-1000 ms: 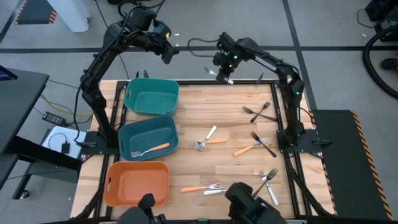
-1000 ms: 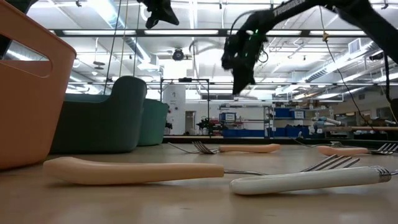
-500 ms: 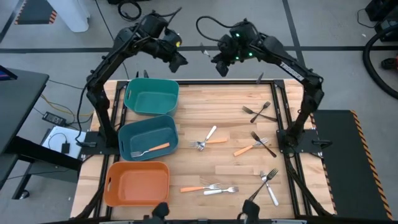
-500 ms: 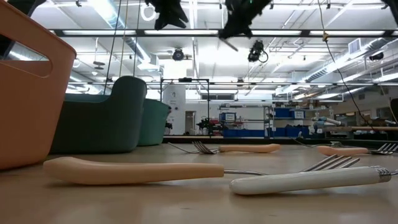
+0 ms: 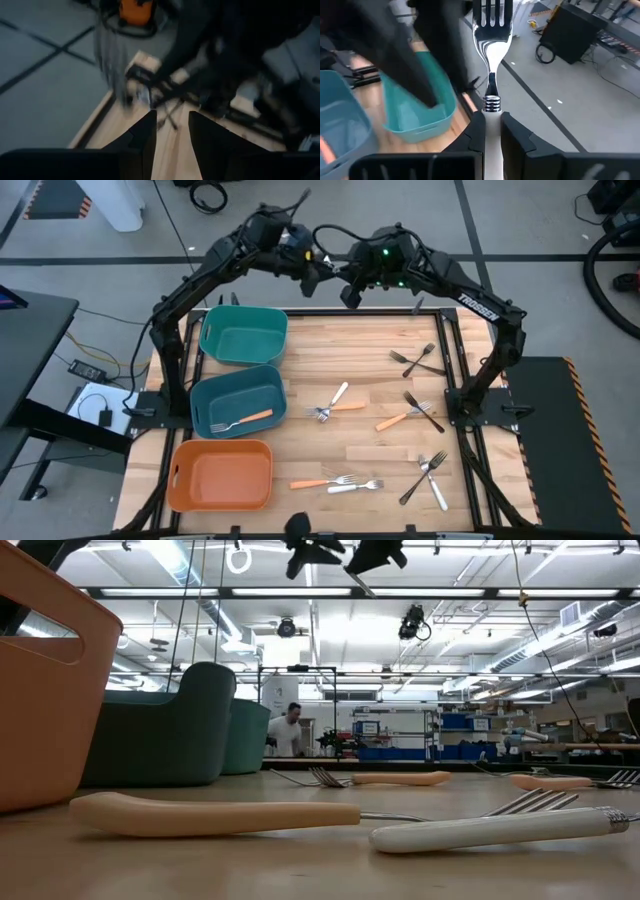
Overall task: Sort silverware by color (type)
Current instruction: Put the white fork into the green bin
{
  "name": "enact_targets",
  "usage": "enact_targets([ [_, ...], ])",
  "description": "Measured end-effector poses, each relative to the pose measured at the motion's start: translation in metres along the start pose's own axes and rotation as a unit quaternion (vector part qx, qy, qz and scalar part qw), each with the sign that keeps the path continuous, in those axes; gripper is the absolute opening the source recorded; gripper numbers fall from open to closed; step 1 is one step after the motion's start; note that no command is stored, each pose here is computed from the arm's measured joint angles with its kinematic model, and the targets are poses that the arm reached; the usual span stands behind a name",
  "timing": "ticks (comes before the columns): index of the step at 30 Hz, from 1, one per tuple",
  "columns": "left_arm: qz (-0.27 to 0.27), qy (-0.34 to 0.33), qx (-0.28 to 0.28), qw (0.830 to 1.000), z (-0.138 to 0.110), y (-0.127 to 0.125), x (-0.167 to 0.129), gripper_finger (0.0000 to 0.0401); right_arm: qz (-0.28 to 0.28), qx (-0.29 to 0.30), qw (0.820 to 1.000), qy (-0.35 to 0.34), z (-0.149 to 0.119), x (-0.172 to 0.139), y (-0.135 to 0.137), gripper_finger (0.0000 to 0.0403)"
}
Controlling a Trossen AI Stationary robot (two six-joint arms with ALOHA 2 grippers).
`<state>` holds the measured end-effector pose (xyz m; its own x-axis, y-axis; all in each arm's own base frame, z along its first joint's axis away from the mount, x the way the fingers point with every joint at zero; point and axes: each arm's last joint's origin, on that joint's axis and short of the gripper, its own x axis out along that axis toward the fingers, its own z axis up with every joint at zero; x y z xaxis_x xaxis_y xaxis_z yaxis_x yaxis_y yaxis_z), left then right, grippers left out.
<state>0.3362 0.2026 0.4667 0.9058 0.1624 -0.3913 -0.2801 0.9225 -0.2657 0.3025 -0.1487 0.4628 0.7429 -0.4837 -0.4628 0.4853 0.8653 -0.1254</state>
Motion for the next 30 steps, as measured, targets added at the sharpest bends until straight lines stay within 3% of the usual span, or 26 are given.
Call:
enact_targets([
  [14,0.046,0.004,-0.023,0.999,-0.002,0.003,0.0,0.0123,-0.028,-0.001,1.0,-0.004,0.001,-0.006,0.001,0.0038],
  [24,0.051,-0.032,-0.013,0.998,0.005,0.003,0.0,0.0123,0.007,-0.003,1.0,-0.006,0.002,-0.005,0.01,0.0038],
  [30,0.047,-0.03,-0.012,0.998,0.003,0.006,0.009,0.0088,0.014,-0.007,1.0,-0.004,0.002,-0.005,0.015,0.0038],
])
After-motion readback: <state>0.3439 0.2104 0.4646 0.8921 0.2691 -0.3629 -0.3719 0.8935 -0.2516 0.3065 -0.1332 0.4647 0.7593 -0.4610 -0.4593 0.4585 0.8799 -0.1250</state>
